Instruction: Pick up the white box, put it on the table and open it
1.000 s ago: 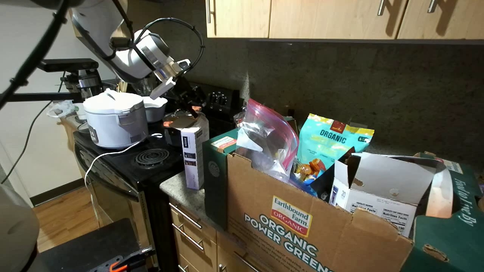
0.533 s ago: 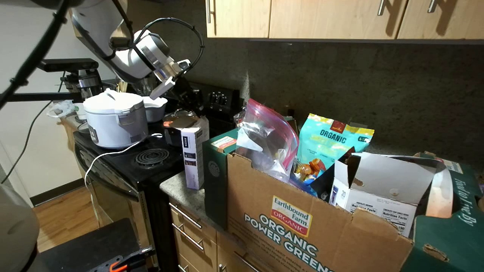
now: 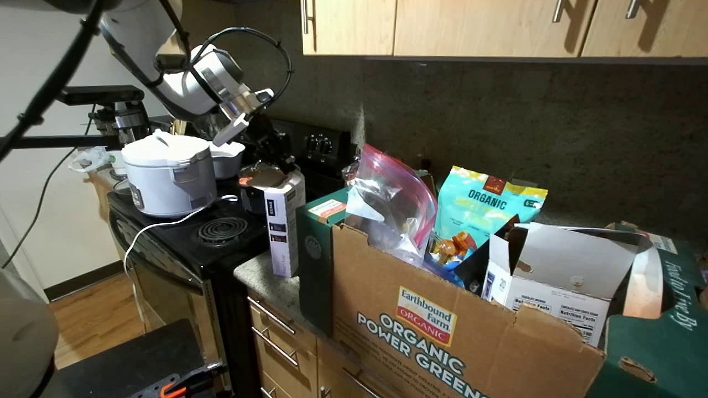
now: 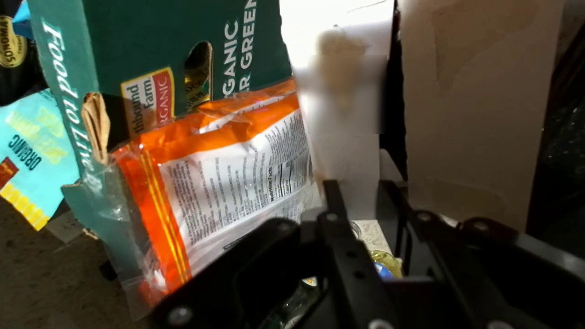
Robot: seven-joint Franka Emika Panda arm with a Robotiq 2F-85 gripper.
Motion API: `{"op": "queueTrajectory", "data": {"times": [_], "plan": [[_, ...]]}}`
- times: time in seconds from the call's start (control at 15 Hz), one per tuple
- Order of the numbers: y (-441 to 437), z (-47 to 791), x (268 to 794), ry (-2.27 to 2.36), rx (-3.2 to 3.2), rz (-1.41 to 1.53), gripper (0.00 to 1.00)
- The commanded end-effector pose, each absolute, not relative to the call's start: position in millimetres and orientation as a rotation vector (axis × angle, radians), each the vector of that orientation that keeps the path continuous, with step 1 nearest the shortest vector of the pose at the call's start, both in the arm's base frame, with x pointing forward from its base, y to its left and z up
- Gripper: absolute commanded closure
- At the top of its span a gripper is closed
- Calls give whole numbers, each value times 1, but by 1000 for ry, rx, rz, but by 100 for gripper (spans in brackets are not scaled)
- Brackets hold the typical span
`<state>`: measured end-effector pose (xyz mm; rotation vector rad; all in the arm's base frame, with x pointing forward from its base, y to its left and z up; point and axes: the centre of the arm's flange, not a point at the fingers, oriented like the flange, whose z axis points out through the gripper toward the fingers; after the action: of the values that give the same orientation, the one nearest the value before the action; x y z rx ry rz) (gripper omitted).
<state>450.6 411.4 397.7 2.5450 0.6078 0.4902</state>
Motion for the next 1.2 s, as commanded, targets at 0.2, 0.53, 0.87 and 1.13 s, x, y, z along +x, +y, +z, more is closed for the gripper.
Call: {"op": "queueTrajectory", "data": {"times": [0.2, 0.53, 0.87, 1.13], "plan": [[405, 399, 442, 557, 2544, 460, 25], [398, 395, 451, 546, 2542, 449, 28], [389, 395, 458, 526, 2549, 430, 77], [386, 396, 460, 520, 2548, 424, 100]]}}
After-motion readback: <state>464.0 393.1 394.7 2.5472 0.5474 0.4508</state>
